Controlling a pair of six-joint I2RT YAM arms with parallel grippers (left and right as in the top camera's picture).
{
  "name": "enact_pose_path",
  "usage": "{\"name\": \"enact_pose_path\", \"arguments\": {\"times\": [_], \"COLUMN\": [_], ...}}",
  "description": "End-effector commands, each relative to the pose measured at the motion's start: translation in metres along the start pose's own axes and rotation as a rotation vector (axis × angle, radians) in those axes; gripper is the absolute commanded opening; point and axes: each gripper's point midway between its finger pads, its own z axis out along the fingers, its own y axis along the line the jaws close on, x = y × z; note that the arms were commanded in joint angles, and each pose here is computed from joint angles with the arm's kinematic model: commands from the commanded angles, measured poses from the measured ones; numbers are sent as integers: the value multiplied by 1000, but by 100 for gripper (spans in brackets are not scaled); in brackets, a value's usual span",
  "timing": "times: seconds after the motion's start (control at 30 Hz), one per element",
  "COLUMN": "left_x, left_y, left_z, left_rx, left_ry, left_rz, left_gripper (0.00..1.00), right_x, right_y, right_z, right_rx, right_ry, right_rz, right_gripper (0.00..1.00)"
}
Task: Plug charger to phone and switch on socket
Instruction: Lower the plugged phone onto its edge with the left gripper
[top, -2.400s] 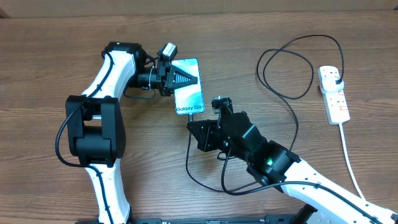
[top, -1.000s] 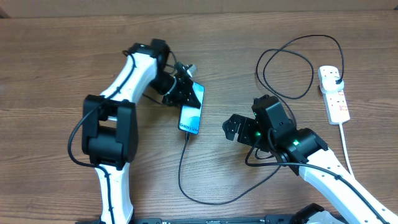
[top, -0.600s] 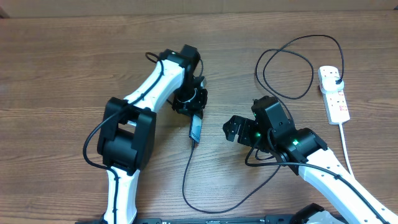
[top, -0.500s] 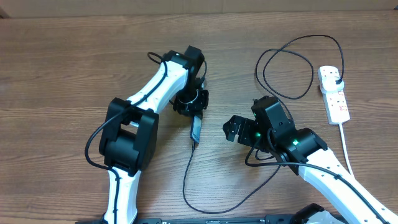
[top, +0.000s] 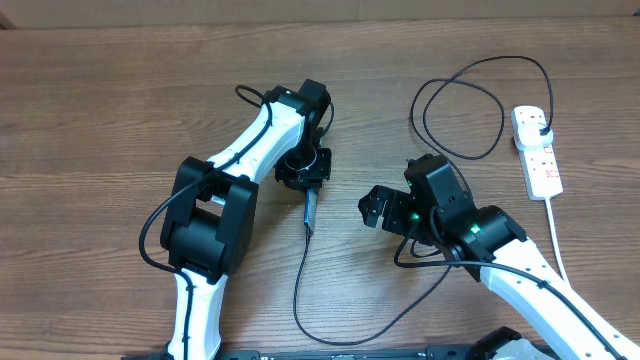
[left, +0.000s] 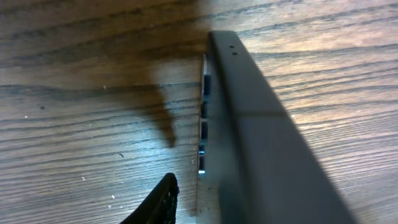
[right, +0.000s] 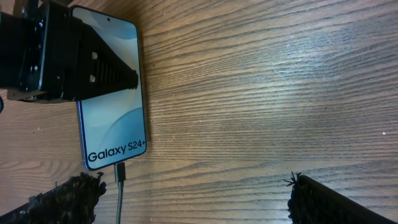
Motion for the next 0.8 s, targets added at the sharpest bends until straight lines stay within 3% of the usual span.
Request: {"name": "enact_pose_path", "arguments": {"times": [0.0, 0.2, 0.77], "left_x": [2, 0, -3], "left_y": [-1, -1, -1], "left_z": [-1, -1, 4], "left_rx": [-8, -6, -1], "left_ry": [-6, -12, -27], "left_rz": [-14, -13, -9], "left_gripper": [26, 36, 40], "right_x": [-6, -6, -6], "right_y": [3, 3, 3], "right_z": [-3, -3, -3], "right_rx": [-3, -3, -3], "right_ry": [-18, -18, -18], "right_rz": [-8, -8, -8], "right_gripper": [100, 100, 100]}}
